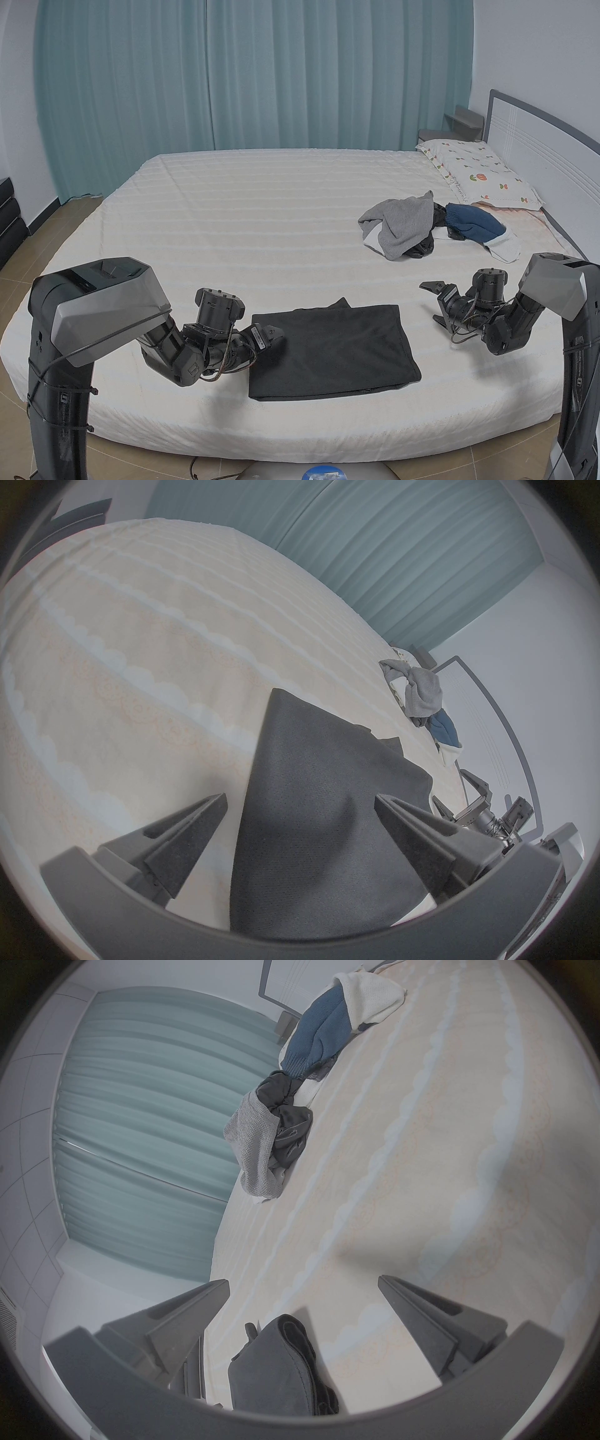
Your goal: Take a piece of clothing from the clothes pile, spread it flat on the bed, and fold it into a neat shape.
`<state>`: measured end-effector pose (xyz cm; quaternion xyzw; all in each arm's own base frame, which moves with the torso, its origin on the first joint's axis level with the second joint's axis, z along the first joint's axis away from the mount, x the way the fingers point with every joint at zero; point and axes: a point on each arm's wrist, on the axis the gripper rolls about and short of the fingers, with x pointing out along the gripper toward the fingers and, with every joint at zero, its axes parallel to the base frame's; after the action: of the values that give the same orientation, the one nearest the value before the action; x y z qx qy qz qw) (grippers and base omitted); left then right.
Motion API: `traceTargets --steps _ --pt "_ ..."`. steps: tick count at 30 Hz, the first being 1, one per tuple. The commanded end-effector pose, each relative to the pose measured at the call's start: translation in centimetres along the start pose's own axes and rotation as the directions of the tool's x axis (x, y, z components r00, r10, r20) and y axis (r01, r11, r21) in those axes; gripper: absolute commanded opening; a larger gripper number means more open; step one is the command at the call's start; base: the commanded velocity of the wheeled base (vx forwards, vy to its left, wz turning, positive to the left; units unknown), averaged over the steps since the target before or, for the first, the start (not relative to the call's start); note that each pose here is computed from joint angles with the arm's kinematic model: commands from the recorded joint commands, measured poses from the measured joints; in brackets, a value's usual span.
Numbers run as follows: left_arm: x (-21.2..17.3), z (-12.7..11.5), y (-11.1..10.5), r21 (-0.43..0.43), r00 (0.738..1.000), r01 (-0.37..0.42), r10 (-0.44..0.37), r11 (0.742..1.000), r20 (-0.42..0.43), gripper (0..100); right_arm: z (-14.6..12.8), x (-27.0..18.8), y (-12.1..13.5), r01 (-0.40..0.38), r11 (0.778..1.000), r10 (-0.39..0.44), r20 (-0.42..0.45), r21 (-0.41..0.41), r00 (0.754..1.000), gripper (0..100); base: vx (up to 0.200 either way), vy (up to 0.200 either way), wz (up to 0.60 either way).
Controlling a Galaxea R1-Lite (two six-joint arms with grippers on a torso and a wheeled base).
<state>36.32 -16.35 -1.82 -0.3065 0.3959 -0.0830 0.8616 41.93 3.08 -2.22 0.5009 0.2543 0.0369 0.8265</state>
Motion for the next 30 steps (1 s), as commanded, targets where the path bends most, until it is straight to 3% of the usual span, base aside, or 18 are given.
traceTargets --steps 1,5,6,30 --pt "0.16 -0.13 0.13 -0.001 1.000 -0.004 0.004 1.000 -0.005 100 -0.04 0.03 -0.03 0.001 1.000 -0.001 -0.001 0.000 1.000 100 0.000 0.000 0.00" --pt "0.17 -0.10 0.10 -0.001 1.000 -0.003 0.003 1.000 -0.004 100 -0.07 0.05 -0.08 0.002 1.000 -0.002 -0.002 -0.001 1.000 100 0.000 0.000 0.00" --pt "0.24 -0.16 0.18 -0.001 1.000 -0.006 0.006 1.000 -0.005 0 -0.07 0.05 -0.08 0.002 1.000 -0.002 -0.002 -0.001 1.000 100 0.000 0.000 0.00" --pt "0.07 -0.23 0.52 -0.005 0.999 -0.038 0.038 0.999 0.014 0 -0.16 -0.19 -0.23 -0.009 1.000 0.009 0.004 -0.004 1.000 100 0.000 0.000 0.00"
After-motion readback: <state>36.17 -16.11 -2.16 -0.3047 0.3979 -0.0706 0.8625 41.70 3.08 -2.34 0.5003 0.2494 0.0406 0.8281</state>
